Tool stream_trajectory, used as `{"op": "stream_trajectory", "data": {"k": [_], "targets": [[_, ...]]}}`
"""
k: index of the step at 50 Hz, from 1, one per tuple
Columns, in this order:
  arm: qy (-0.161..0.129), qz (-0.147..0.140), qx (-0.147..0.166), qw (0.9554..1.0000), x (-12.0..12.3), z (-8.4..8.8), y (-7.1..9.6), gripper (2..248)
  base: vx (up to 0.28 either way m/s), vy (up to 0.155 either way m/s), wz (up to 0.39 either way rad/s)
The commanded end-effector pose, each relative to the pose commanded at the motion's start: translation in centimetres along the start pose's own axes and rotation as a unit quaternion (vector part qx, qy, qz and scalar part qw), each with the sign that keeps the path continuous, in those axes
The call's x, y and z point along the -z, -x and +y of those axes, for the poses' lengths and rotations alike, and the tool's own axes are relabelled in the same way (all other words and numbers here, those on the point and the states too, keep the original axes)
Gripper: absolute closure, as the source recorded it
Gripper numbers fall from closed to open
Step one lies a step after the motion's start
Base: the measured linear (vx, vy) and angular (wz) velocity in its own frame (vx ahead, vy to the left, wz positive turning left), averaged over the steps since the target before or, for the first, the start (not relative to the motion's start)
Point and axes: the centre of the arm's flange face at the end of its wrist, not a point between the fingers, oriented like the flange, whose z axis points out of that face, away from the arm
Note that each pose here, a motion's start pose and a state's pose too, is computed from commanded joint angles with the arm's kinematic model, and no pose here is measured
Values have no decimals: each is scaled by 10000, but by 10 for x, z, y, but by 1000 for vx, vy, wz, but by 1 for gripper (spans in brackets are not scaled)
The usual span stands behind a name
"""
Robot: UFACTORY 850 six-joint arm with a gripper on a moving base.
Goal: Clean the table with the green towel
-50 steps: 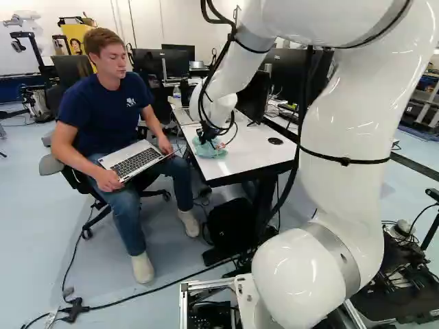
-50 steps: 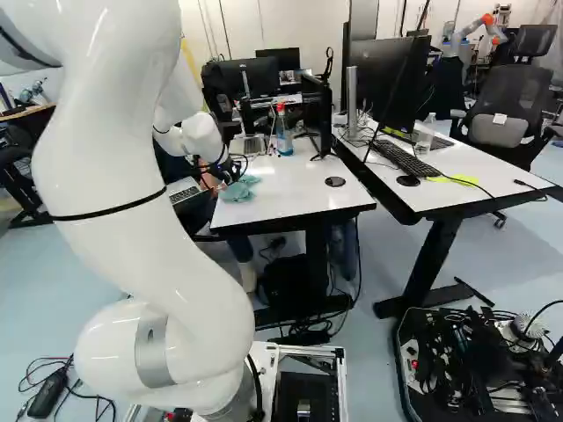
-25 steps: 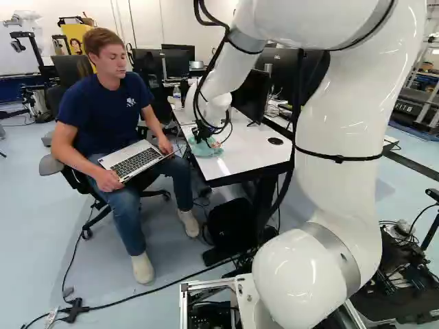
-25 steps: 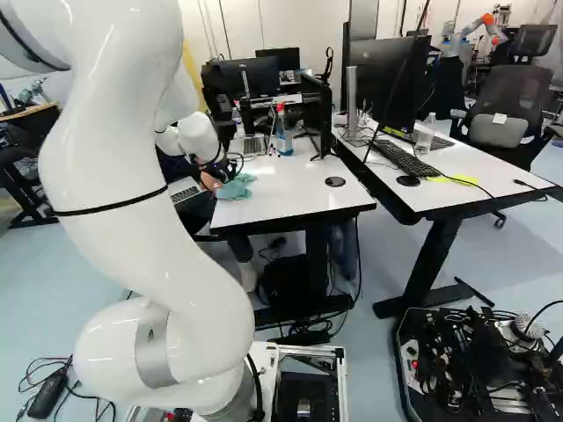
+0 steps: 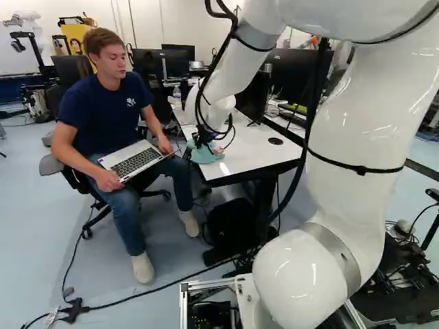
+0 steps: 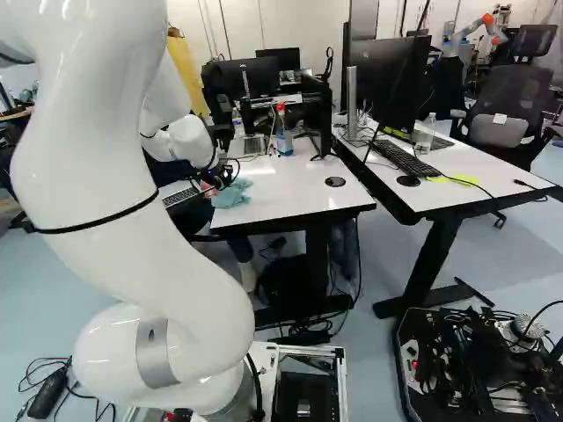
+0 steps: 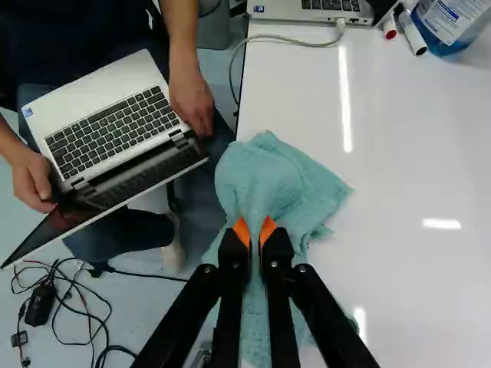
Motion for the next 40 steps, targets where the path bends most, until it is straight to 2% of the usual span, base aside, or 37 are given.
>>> {"op": "stream_trajectory", "data": {"k": [12,40], "targets": [[111,-14,-147,9998,7,17,9,215,0,0,0],[417,-8,-551,9976,6,66,8,215,0,0,0]]}}
